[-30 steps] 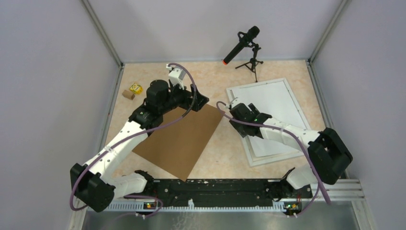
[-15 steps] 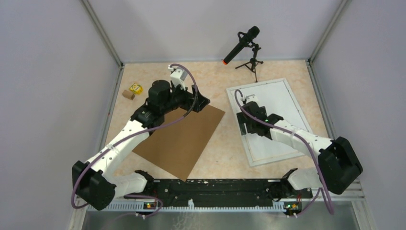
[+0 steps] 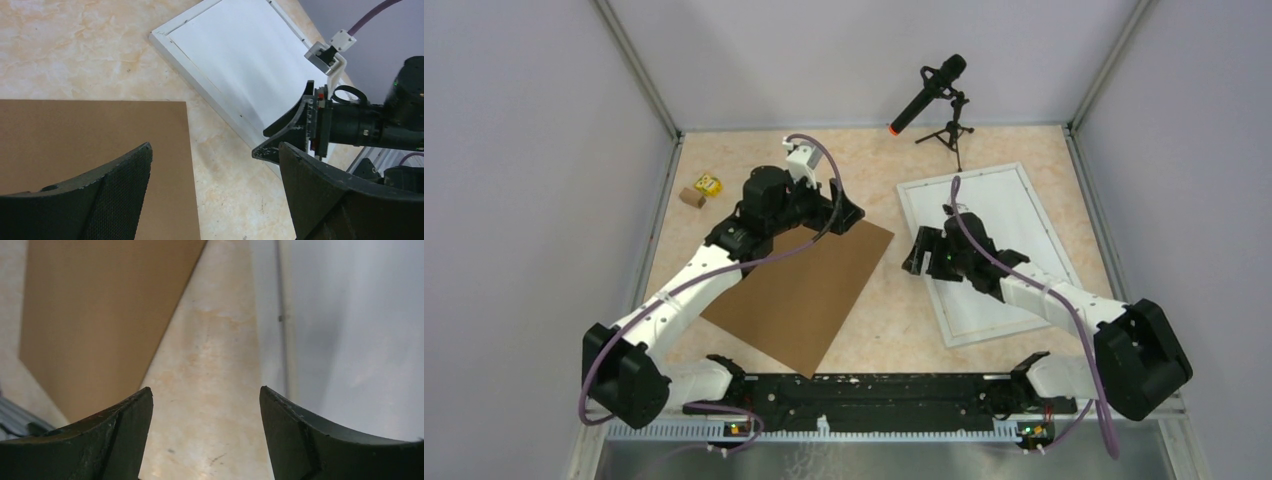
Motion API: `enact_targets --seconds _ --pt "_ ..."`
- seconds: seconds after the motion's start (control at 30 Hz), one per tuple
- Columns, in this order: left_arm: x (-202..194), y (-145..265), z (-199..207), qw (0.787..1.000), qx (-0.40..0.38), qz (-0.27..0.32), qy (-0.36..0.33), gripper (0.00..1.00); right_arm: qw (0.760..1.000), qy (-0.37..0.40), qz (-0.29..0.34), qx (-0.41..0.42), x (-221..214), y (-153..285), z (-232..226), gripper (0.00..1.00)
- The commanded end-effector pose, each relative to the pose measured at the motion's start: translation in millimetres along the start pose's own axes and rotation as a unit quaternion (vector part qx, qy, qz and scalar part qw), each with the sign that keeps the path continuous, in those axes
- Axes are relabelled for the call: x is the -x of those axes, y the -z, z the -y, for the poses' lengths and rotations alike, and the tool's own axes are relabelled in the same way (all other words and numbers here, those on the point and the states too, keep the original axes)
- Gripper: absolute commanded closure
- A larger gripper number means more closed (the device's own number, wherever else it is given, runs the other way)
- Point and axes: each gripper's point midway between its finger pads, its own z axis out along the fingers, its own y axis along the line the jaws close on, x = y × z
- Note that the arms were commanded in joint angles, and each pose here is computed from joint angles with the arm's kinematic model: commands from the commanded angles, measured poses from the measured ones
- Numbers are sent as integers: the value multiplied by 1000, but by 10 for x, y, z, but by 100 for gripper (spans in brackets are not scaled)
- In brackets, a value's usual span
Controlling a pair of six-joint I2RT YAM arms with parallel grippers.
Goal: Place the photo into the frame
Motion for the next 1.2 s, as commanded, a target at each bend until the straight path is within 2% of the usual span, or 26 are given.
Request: enact_targets --seconds 0.0,0.17,0.3,0.43,0.53,0.63,0.7,0.77,0.87,0.97,1.17 --pt "9 -91 -135 999 29 3 -20 2 984 -105 9 140 101 72 -566 24" --pt "-84 -61 -466 992 121 -22 -4 2 985 -125 4 118 17 55 -691 23" --pt "-184 220 -988 972 231 -42 31 2 984 -135 -1 115 -100 20 -862 22" --pt "-253 588 -1578 940 329 -41 81 2 972 -180 -11 151 -161 -89 -977 3" --pt "-303 726 -1899 925 365 -33 99 2 968 -185 -33 165 -275 -221 -1042 1" --pt "-372 802 -2281 912 390 -18 125 2 968 -187 -59 158 -387 -363 -1084 1" --pt "-435 782 -2461 908 383 -17 172 2 965 -195 -74 162 -461 -439 -1114 1" --pt "-510 735 -2688 905 368 -23 211 2 962 -202 -85 164 -530 -501 -1128 1" --pt "-631 733 -3040 890 386 -56 234 2 961 -205 -90 163 -582 -578 -1116 1" --pt "-716 550 -3136 905 348 -90 229 2 960 -206 -93 163 -602 -630 -1118 2" --pt "-1010 445 -3166 900 329 -112 263 2 960 -210 -96 155 -626 -731 -1108 2"
